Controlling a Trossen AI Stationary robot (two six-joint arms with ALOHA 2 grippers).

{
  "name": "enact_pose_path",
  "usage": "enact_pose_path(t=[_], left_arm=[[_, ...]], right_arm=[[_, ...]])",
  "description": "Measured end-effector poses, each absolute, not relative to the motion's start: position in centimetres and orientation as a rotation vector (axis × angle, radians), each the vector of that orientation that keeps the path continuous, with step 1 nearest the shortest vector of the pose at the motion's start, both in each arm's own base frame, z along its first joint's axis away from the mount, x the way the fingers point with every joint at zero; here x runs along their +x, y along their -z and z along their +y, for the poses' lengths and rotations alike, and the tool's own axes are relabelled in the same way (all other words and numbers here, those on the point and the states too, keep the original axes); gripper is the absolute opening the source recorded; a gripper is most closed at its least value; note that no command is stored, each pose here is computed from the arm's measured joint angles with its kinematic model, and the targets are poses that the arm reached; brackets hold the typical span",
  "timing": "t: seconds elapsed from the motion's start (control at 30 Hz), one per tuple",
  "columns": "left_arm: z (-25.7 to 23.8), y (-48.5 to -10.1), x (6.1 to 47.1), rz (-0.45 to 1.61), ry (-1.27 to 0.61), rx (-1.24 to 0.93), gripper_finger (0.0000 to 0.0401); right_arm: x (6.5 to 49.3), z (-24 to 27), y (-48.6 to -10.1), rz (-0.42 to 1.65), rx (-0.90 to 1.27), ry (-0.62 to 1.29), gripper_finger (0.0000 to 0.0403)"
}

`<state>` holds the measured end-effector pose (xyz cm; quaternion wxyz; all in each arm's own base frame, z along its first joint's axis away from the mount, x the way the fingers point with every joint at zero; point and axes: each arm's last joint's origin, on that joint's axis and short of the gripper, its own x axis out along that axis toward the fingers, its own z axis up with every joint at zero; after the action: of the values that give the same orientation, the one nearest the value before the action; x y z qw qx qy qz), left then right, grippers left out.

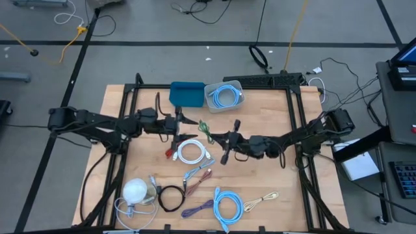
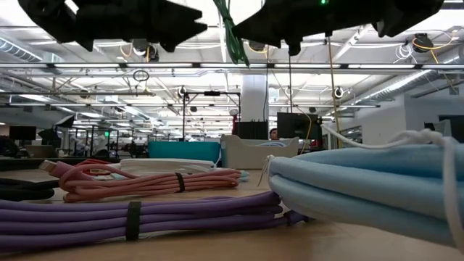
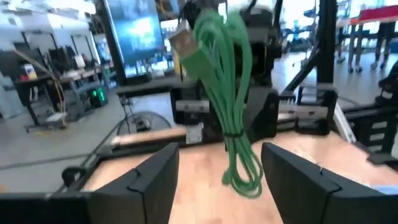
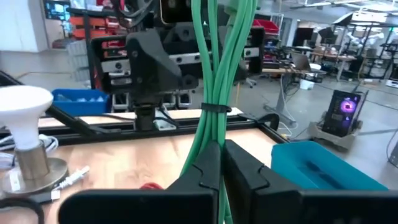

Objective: Pick & Place USB Port
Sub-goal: Put the green usb cable into the blue bin

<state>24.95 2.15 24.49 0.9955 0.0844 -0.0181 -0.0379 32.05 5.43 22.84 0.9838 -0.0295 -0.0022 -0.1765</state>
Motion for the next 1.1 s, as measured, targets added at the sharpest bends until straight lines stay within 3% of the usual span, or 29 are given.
enact_pose_path(t=[0.27,0.57,0.73,0.83,0.97,1.1], left_arm=[[2.3,-23.5,26.4,-0.076,0.119,0.121,0.0191],[2.5,-23.3,27.3,-0.111,0.135,0.077,0.0206],[2.5,-23.7,27.4,-0.125,0.142,0.07,0.0195],[2.5,-23.7,27.5,-0.123,0.137,0.042,0.0151],[2.5,-23.6,27.5,-0.104,0.129,0.035,0.0029],[3.0,-23.5,27.3,-0.061,-0.014,0.039,0.0016]], right_arm=[[32.4,5.3,-22.7,-0.048,-0.067,0.363,0.0],[34.5,5.2,-22.4,-0.035,-0.078,0.327,0.0],[36.1,5.4,-22.0,-0.001,-0.093,0.31,0.0],[36.5,5.5,-21.9,0.009,-0.117,0.311,0.0],[36.4,5.6,-21.9,0.018,-0.144,0.322,0.0009],[36.0,6.4,-22.4,0.017,-0.154,0.347,0.0042]])
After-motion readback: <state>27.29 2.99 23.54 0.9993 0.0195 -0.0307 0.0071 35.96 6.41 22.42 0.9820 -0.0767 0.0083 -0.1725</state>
